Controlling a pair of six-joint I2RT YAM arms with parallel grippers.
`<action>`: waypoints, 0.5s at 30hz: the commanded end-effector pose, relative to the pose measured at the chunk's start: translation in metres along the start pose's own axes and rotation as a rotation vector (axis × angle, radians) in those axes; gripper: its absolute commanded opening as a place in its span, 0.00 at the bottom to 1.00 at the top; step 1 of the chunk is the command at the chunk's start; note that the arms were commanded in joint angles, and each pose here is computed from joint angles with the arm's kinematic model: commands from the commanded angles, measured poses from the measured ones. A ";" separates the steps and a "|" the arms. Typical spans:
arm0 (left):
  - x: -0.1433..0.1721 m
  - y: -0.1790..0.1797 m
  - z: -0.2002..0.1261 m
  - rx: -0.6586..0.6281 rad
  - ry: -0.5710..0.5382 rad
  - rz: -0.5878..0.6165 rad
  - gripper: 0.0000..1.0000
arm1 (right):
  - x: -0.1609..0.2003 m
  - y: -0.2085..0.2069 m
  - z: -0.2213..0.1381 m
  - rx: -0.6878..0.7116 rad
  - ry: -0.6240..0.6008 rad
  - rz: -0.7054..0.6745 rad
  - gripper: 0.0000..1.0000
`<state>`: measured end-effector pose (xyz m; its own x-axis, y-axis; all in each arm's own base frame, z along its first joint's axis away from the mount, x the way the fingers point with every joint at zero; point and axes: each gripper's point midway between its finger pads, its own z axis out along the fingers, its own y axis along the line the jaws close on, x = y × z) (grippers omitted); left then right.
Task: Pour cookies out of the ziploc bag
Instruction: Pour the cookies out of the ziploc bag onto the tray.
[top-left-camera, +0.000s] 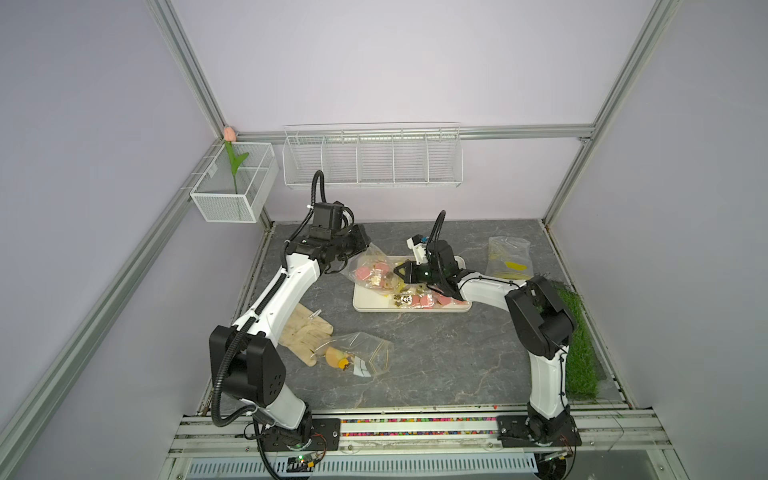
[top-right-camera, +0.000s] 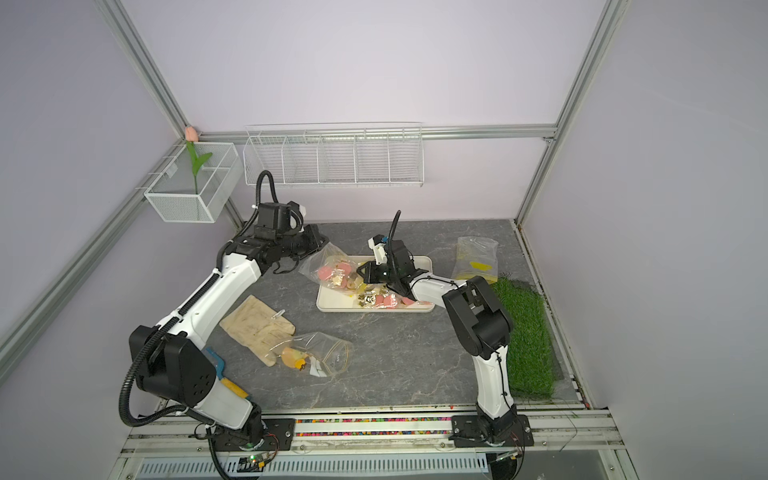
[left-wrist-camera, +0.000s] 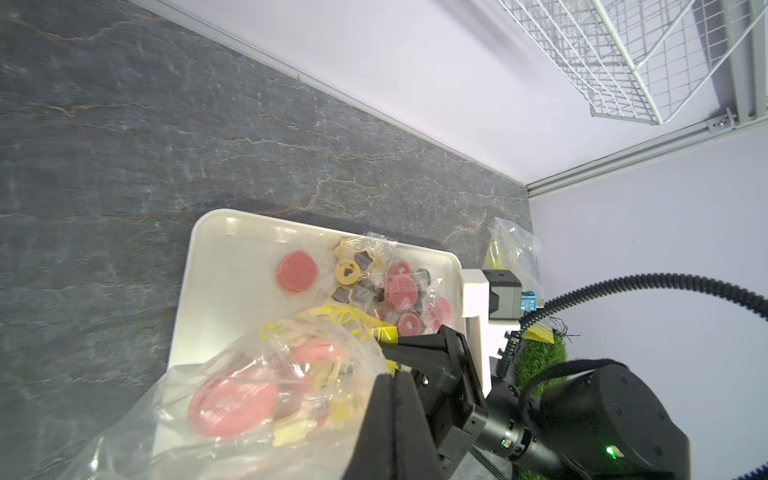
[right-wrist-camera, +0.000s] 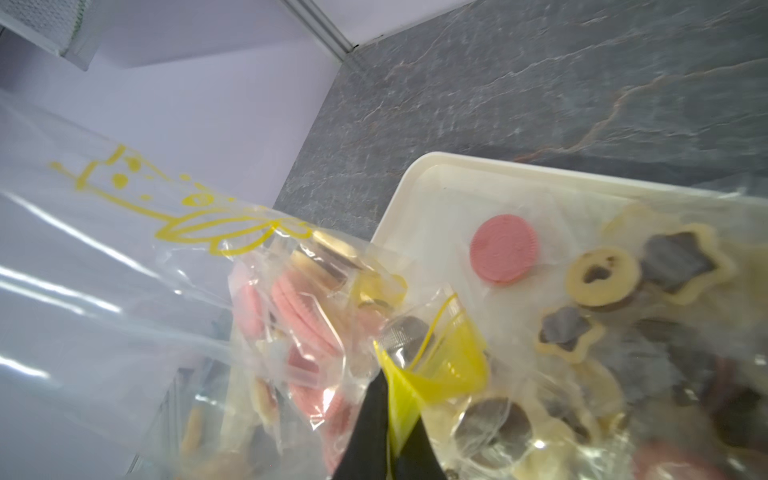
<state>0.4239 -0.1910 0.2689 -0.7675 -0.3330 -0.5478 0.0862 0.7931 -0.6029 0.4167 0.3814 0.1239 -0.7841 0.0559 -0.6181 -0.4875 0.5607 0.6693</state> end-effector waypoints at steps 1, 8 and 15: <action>-0.019 0.004 -0.031 -0.035 -0.068 0.037 0.00 | 0.003 0.016 0.013 -0.066 0.025 0.000 0.07; -0.018 0.019 -0.041 -0.083 -0.076 0.059 0.00 | 0.016 0.026 0.035 -0.082 0.091 -0.027 0.07; -0.016 0.026 -0.041 -0.096 -0.082 0.056 0.00 | 0.018 0.008 0.042 -0.041 0.058 0.024 0.07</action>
<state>0.4147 -0.1522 0.2738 -0.7410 -0.3278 -0.5860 0.0474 0.8450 -0.5326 0.4129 0.4240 0.1258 -0.7847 0.0173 -0.6196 -0.5283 0.5043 0.6831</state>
